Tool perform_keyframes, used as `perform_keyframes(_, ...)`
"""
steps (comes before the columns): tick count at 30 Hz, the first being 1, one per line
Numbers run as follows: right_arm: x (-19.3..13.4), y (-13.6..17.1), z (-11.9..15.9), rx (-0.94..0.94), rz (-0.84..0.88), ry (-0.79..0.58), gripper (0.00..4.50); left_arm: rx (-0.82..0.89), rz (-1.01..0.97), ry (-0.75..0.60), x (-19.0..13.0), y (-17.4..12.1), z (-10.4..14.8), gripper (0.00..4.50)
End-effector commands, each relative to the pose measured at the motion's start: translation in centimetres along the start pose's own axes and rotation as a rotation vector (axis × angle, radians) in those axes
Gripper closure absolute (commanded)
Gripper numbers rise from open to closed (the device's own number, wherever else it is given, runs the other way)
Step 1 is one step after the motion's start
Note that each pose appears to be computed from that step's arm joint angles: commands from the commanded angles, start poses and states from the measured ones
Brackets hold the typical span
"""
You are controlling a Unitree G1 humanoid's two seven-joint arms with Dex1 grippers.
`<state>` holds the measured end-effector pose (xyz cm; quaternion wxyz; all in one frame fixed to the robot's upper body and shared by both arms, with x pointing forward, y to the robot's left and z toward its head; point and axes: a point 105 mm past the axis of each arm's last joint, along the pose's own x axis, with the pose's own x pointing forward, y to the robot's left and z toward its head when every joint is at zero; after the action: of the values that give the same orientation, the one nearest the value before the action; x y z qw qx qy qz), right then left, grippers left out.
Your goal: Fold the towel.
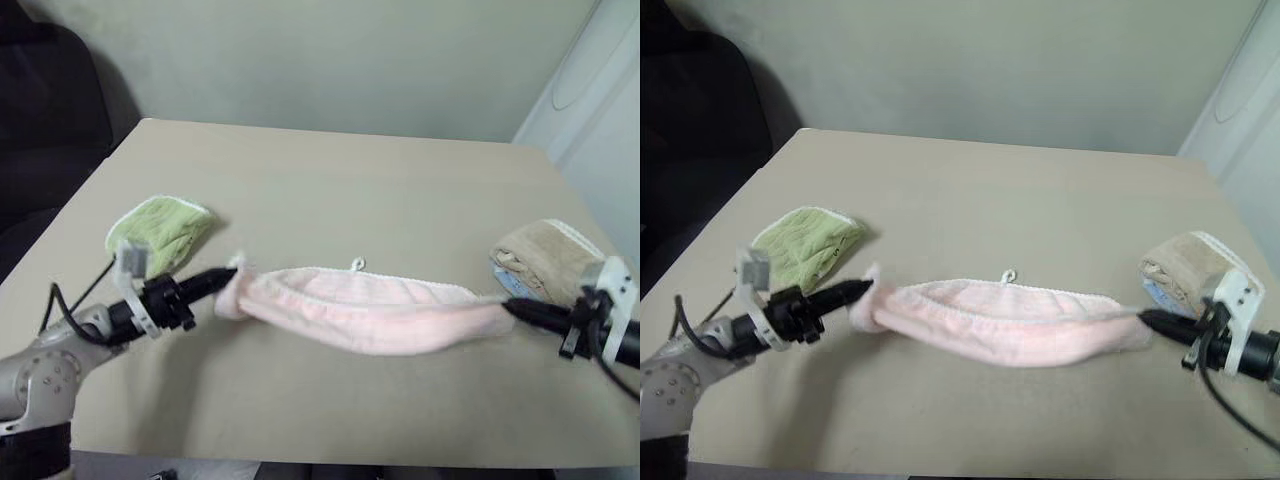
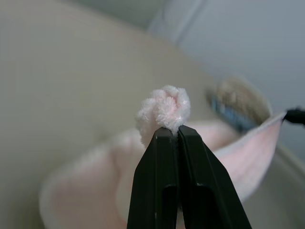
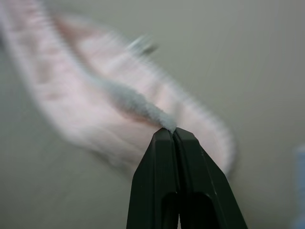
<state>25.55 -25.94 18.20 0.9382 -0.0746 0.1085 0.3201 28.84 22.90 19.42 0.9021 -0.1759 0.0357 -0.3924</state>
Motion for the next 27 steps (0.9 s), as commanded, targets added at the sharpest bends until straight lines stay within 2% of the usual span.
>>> perform_keyframes(1, 0.1, -2.9, 3.0, -0.004, -0.105, -0.118, 4.46, 0.059, -0.020, -0.147, 1.3, 0.2, 4.2, 4.50)
perform_keyframes(7, 1.4, -7.7, 7.5, -0.026, -0.220, -0.290, 4.46, 0.107, -0.034, -0.335, 5.5, 1.9, 10.5, 4.50)
perform_keyframes(12, 2.2, -9.8, 10.6, -0.063, -0.259, -0.384, 4.46, 0.194, -0.086, -0.363, 8.8, 1.8, 13.2, 4.50)
perform_keyframes(15, 1.9, -9.6, 10.9, -0.088, -0.246, -0.390, 4.46, 0.215, -0.131, -0.360, 8.8, 1.5, 13.8, 4.50)
perform_keyframes(17, 1.2, -8.9, 10.4, -0.083, -0.217, -0.385, 4.46, 0.217, -0.180, -0.335, 8.1, 0.9, 13.4, 4.50)
perform_keyframes(22, 0.0, -5.8, 7.2, -0.043, -0.120, -0.304, 4.46, 0.219, -0.261, -0.201, 5.5, -0.6, 9.7, 4.50)
perform_keyframes(27, -1.4, -1.6, 2.5, 0.058, -0.007, -0.170, 4.46, 0.172, -0.277, 0.011, 1.5, -2.4, 3.7, 4.50)
